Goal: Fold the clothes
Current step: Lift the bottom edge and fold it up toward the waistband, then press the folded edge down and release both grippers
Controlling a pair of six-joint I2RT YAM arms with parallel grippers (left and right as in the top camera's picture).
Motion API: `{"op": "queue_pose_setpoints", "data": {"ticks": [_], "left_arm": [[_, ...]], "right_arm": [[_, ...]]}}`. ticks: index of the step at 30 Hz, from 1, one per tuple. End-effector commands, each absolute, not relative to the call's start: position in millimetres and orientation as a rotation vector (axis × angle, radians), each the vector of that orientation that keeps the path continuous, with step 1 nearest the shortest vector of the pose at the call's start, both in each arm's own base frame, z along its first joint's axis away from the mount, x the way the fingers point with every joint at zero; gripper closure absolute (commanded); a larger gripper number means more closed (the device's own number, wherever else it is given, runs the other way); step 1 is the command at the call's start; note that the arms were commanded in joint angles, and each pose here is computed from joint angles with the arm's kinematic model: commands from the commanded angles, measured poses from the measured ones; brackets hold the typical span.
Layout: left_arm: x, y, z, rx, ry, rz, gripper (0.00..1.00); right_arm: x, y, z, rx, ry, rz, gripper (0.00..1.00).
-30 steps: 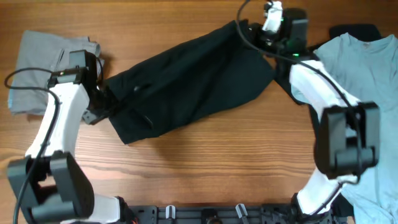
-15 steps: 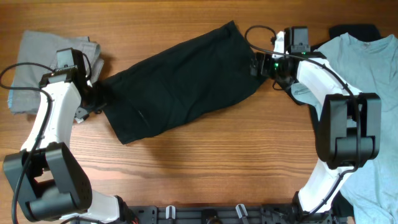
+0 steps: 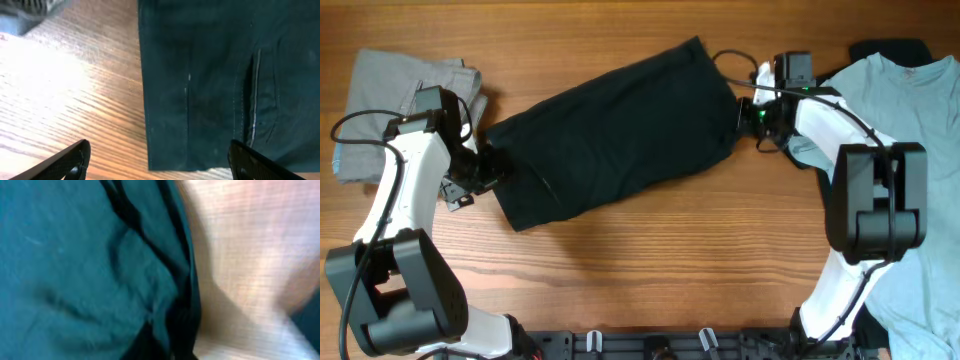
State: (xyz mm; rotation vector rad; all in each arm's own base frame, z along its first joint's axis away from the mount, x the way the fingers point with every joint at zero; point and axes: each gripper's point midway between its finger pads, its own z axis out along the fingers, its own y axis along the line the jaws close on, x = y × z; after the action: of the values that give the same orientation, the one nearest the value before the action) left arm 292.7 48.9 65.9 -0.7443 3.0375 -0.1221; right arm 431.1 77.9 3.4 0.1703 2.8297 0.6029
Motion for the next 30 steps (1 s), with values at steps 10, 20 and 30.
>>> {"op": "queue_pose_setpoints", "data": {"ticks": [10, 20, 30], "left_arm": [[294.9, 47.0, 64.5, -0.678, 3.050, -0.140, 0.13], [309.2, 50.0, 65.0, -0.661, 2.992, -0.139, 0.11], [315.2, 51.3, 65.6, -0.654, 2.968, -0.138, 0.09]], "right_arm": [[371.5, 12.5, 80.2, 0.383, 2.893, 0.126, 0.11], [457.1, 71.4, 49.3, -0.005, 2.639, 0.540, 0.24], [471.9, 97.5, 26.7, -0.146, 2.555, 0.730, 0.56]]}}
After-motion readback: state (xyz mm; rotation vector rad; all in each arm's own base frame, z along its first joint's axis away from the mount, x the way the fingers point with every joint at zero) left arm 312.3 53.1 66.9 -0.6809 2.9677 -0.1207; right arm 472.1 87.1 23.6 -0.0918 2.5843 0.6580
